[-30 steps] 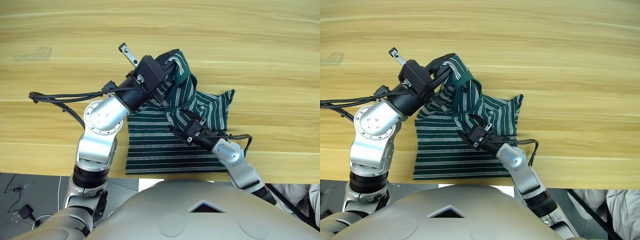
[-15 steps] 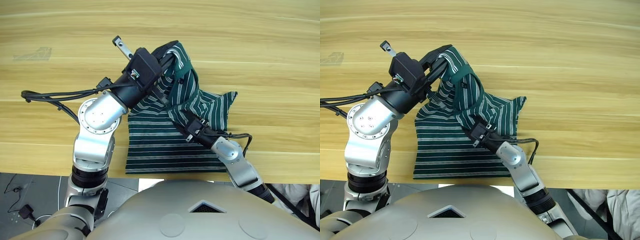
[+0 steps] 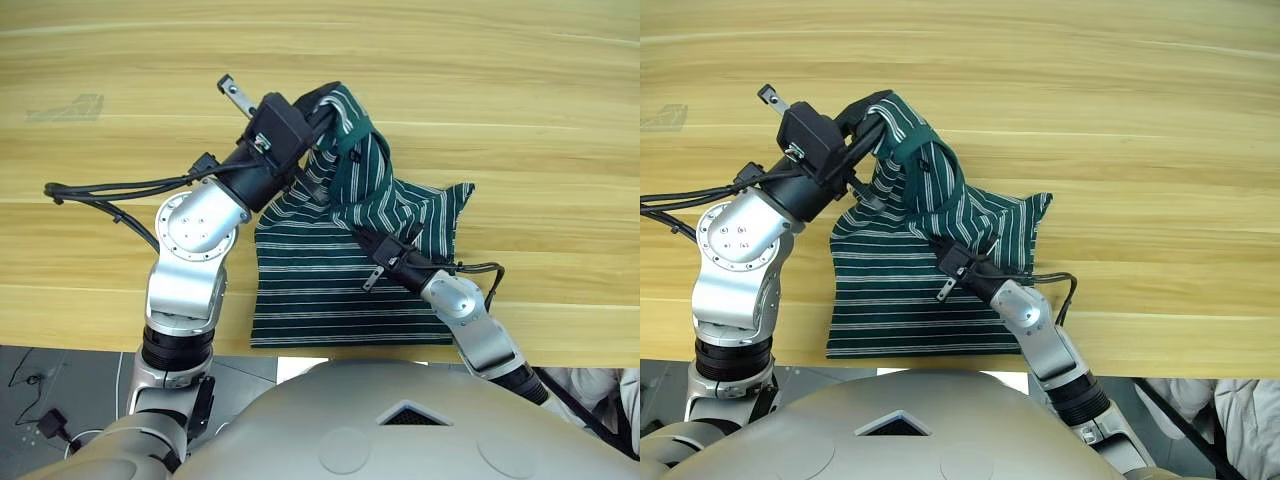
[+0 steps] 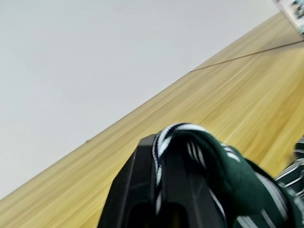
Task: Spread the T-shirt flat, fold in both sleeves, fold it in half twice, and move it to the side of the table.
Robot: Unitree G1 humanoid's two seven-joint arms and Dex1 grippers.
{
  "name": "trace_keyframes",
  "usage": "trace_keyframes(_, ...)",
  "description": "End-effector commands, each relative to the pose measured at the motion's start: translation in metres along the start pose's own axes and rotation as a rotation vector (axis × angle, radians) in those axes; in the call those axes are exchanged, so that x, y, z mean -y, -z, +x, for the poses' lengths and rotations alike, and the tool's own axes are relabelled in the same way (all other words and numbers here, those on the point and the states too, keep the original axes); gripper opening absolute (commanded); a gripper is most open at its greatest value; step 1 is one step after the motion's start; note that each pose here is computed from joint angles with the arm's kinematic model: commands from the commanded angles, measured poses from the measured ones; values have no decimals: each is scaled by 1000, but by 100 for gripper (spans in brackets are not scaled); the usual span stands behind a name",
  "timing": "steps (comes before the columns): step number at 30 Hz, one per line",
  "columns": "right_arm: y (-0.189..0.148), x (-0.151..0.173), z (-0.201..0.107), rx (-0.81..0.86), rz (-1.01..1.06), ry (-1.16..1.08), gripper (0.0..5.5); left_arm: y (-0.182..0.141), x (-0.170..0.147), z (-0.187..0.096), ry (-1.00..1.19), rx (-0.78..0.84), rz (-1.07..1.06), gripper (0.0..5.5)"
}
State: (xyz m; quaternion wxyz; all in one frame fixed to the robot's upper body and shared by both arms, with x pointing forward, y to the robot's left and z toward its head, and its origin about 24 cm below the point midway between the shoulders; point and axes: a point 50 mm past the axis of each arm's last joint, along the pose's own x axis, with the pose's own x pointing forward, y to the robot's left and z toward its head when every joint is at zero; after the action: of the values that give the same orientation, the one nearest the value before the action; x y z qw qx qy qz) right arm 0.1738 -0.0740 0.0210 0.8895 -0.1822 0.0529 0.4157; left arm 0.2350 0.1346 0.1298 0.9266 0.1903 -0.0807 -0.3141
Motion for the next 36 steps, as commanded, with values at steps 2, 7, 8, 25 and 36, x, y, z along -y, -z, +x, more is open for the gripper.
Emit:
trace_keyframes(2, -24, 47, -12, 135, 0, 62, 4, 14, -29, -15, -122, -75, 46, 0)
trace_keyframes(7, -45, 99, -42, 276, 110, 119, 4, 12, -57, -39, -191, -115, 80, 0)
trace_keyframes(8, -49, 108, -46, 300, 126, 129, 4, 10, -59, -41, -185, -120, 88, 0)
trace_keyframes(25, -157, 299, 12, 374, -57, 501, 4, -64, -165, 100, -291, -59, 338, 0)
trace_keyframes(36, -216, 337, -22, 547, -184, 826, 4, -162, -200, 108, -519, 258, 586, 0)
